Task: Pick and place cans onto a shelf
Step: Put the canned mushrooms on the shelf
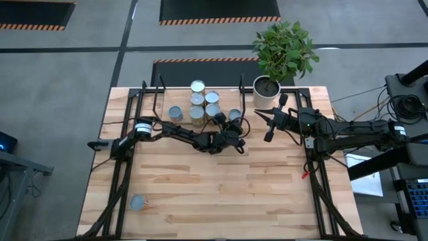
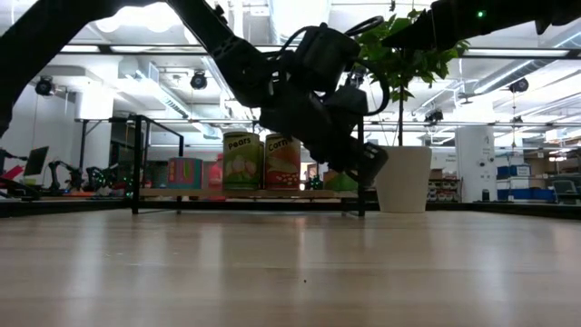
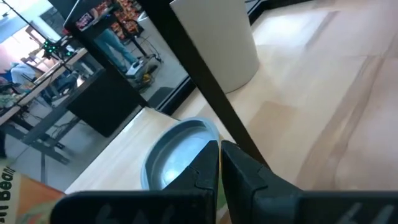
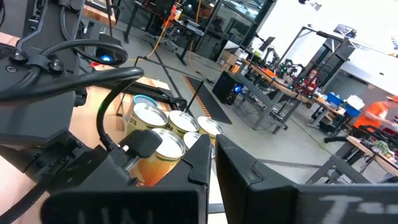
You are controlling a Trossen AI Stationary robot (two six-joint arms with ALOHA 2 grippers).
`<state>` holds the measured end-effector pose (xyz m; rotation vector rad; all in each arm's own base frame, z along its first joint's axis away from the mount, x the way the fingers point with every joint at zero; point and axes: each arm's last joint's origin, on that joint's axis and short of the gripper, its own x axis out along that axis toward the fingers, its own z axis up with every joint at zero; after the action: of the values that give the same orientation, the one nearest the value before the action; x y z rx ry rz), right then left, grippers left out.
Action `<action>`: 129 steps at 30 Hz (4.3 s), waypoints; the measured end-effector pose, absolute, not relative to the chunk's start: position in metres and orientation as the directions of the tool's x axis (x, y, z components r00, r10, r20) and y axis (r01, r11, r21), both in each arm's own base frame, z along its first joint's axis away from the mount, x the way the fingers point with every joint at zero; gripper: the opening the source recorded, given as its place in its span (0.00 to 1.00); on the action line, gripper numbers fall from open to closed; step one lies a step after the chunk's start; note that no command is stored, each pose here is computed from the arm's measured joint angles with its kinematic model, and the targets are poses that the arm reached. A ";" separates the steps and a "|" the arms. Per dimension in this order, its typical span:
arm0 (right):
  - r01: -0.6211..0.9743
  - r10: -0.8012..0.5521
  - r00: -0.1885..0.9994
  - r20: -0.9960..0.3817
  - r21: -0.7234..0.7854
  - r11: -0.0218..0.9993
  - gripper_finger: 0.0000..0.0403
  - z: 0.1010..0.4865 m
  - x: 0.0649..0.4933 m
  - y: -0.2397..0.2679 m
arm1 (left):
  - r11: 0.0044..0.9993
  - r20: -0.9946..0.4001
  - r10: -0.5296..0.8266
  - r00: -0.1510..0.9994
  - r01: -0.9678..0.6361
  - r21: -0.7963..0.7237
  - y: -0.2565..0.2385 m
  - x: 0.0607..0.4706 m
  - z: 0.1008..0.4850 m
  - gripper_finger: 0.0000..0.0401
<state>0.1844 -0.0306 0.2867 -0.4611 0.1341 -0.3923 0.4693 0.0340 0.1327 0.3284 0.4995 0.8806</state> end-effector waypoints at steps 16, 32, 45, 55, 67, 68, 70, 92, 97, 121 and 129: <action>0.336 -0.398 0.917 -0.038 -0.463 0.820 0.03 0.287 0.184 -0.031 | 0.588 -0.281 0.808 0.518 -0.673 0.449 0.045 0.468 0.132 0.00; 0.332 -0.398 0.916 -0.046 -0.467 0.820 0.03 0.286 0.184 -0.031 | 0.631 -0.252 0.772 0.584 -0.652 0.420 0.008 0.466 0.163 0.00; 0.346 -0.397 0.915 -0.065 -0.377 0.859 0.02 0.288 0.186 -0.031 | 0.661 -0.249 0.723 0.644 -0.543 0.518 -0.036 0.376 0.280 0.00; 0.218 -0.328 0.871 -0.365 -0.310 0.925 0.02 0.295 0.244 -0.026 | 0.841 -0.112 0.500 0.859 -0.450 0.300 -0.047 0.269 0.297 0.00; 0.054 -0.261 0.437 -0.861 -0.264 0.963 0.02 0.315 0.332 -0.046 | 0.844 -0.012 0.491 0.871 -0.472 0.256 -0.034 0.211 0.314 0.00; 0.024 -0.241 0.396 -0.886 -0.252 0.967 0.02 0.314 0.337 -0.051 | 0.844 -0.007 0.491 0.871 -0.473 0.252 -0.033 0.208 0.313 0.00; -0.033 -0.216 0.317 -0.923 -0.239 0.971 0.02 0.308 0.347 -0.059 | 0.844 0.000 0.491 0.871 -0.476 0.247 -0.032 0.202 0.313 0.00; -0.341 -0.252 0.191 -0.949 -0.305 0.889 0.02 0.253 0.386 -0.081 | 0.886 0.058 0.434 0.899 -0.437 0.154 -0.032 0.162 0.323 0.00; -0.350 -0.308 0.185 -0.933 -0.355 0.867 0.02 0.240 0.387 -0.082 | 0.889 0.057 0.430 0.901 -0.434 0.145 -0.032 0.160 0.323 0.00; -0.406 -0.379 0.165 -0.910 -0.413 0.815 0.02 0.209 0.393 -0.098 | 0.890 0.057 0.429 0.902 -0.433 0.144 -0.033 0.160 0.323 0.00; -0.400 -0.397 0.213 -0.893 -0.450 0.799 0.02 0.211 0.397 -0.104 | 0.890 0.058 0.429 0.901 -0.433 0.144 -0.033 0.160 0.324 0.00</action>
<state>0.3973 -0.1044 0.2106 -0.7036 1.3915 0.0024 0.1601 -0.0326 0.3236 0.1548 -0.0245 0.4474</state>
